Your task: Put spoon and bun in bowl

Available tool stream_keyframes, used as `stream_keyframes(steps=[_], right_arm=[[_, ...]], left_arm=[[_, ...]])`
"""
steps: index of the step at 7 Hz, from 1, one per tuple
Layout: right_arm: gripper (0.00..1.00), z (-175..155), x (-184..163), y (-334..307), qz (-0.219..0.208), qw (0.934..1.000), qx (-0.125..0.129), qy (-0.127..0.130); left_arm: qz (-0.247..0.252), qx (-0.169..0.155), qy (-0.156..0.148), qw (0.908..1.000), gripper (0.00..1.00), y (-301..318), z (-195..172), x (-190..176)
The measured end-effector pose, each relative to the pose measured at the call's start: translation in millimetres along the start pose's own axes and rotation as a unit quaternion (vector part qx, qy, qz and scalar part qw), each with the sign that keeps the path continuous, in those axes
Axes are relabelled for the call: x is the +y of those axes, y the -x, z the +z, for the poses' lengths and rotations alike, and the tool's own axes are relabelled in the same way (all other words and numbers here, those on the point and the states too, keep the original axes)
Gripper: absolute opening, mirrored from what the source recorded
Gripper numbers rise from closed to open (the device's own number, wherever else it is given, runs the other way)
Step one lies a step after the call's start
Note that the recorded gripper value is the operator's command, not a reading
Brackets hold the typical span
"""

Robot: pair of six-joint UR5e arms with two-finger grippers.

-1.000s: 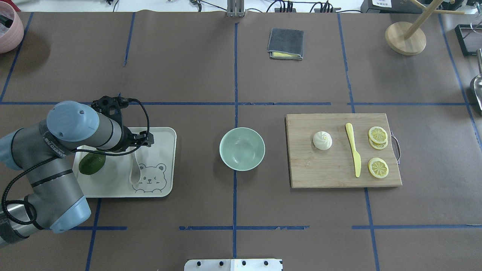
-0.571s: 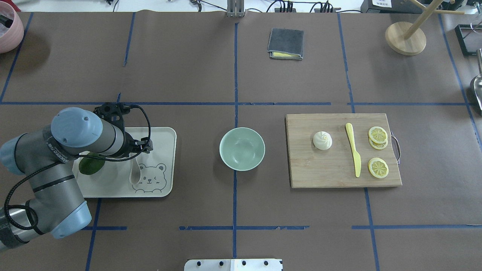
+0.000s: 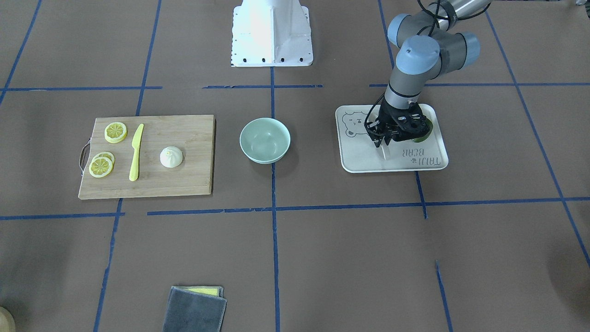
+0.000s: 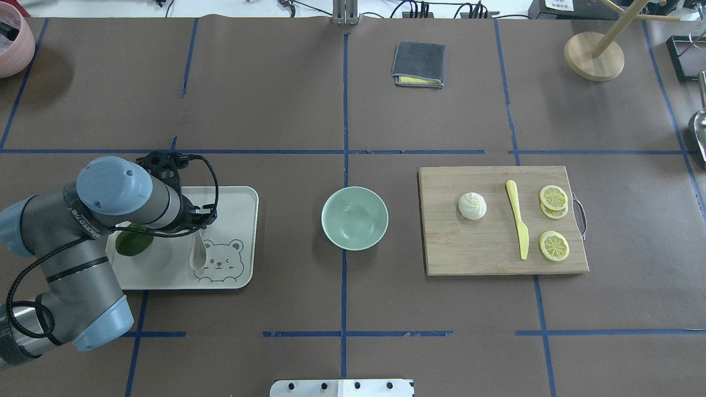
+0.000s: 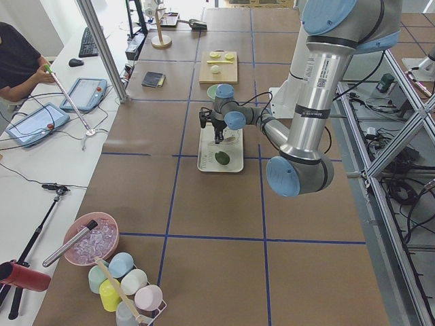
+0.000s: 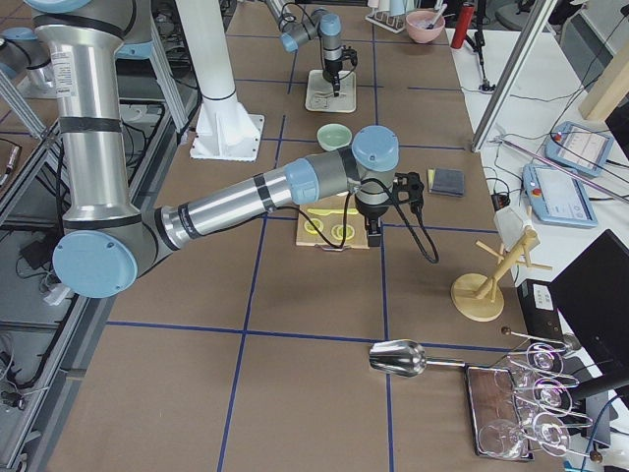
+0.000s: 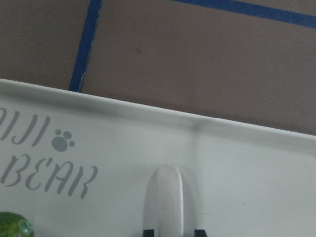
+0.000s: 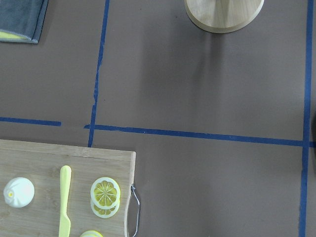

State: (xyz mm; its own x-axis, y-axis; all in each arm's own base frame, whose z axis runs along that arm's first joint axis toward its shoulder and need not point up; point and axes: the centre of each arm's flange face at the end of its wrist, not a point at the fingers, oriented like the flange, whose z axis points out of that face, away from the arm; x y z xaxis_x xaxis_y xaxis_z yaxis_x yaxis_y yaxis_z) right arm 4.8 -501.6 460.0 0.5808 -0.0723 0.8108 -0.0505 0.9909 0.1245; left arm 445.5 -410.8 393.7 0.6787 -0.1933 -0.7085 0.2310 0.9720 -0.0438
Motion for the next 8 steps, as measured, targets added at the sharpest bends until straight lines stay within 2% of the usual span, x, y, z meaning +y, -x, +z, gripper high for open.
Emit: stream_keyframes(steps=[2, 4, 6, 8], right_arm=[[1.00, 0, 0, 3, 0.001, 1.0000, -0.001, 0.000], [1.00, 7, -6, 29, 0.015, 0.9999, -0.005, 0.005], [1.00, 24, -23, 85, 0.037, 0.9991, -0.014, 0.017], [1.00, 43, -37, 145, 0.044, 0.9989, -0.005, 0.018]], left_arm=[[-0.001, -0.005, 0.001, 1.0000, 0.00, -7, -20, 3], [-0.004, 0.008, -0.004, 0.9999, 0.00, -39, -65, -2], [-0.033, 0.059, -0.022, 0.9975, 0.00, -88, -103, -23], [-0.095, 0.131, -0.027, 0.9865, 0.00, -138, -100, -40]])
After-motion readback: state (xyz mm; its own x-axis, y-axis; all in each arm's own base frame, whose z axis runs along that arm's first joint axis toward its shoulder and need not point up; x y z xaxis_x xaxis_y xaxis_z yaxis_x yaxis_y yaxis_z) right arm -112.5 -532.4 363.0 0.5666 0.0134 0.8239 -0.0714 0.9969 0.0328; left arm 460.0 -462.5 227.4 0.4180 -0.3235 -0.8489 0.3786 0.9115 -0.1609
